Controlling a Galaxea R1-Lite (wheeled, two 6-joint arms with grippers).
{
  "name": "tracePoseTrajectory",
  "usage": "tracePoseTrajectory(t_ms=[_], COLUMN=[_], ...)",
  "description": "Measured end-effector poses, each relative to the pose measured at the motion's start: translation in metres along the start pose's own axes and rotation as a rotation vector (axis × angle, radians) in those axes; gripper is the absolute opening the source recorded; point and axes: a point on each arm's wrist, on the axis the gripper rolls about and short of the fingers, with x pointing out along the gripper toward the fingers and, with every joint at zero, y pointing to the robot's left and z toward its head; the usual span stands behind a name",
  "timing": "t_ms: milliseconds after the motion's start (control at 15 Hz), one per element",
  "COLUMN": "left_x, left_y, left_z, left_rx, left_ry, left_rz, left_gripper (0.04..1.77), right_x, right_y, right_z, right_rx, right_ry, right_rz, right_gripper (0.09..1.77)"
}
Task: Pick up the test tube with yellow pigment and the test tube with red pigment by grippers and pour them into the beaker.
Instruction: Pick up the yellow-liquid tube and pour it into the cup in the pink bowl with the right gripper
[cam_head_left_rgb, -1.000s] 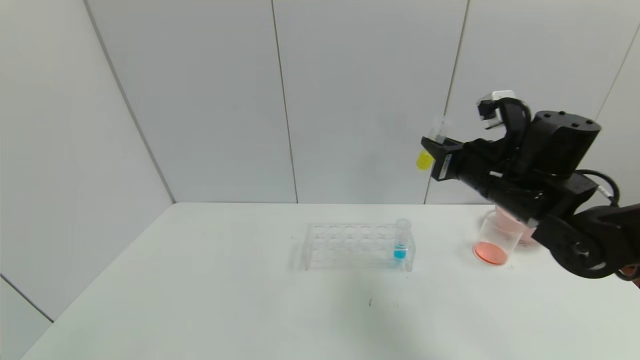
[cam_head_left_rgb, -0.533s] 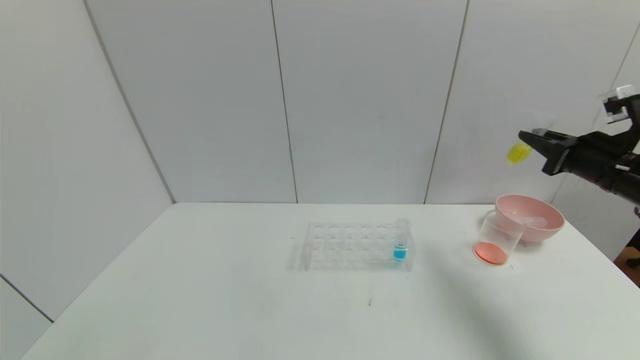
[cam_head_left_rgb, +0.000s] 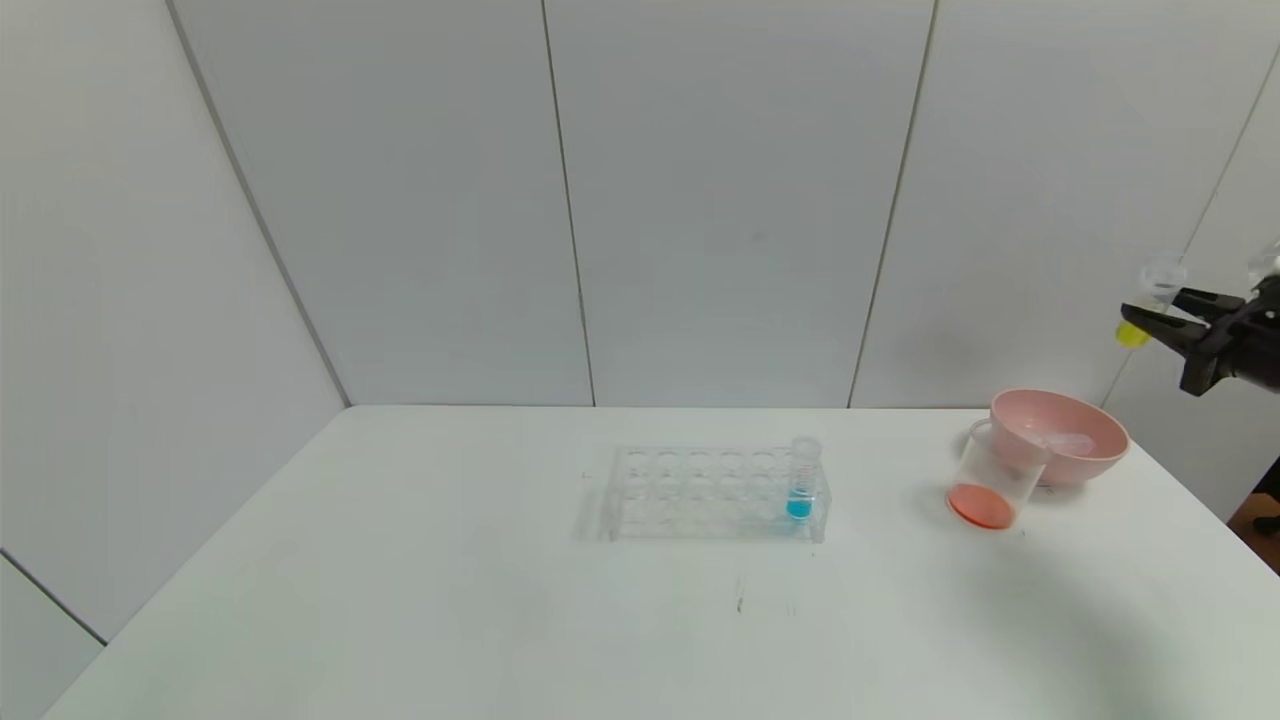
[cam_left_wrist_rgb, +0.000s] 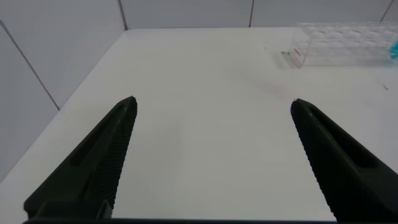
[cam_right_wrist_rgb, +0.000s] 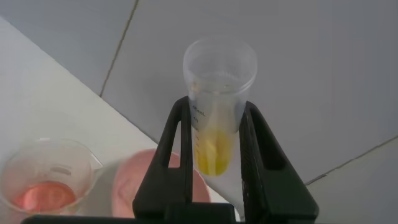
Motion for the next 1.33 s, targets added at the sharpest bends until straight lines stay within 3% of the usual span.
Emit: tracePoseTrajectory(t_ms=[333, 733, 1067, 1333], left_x=[0.000, 0.000, 0.000, 0.000], left_y=[0.000, 0.000, 0.000, 0.000], left_z=[0.000, 0.000, 0.000, 0.000], left_rx=[0.000, 0.000, 0.000, 0.000], left_ry=[0.000, 0.000, 0.000, 0.000], left_rz=[0.000, 0.000, 0.000, 0.000], left_gripper=[1.76, 1.76, 1.76, 1.76], right_x=[0.005, 0.011, 0.016, 0.020], right_y=[0.013, 0.020, 0.037, 0.044], right_z=[-0.029, -0.039, -0.041, -0.037], right_rx=[-0.265, -0.526, -0.641, -0.737], right_ry=[0.050, 0.049, 0.033, 0.010], right_rz=[0.045, 0.079, 0.123, 0.118], right_gripper=[0.50, 0.50, 0.50, 0.50])
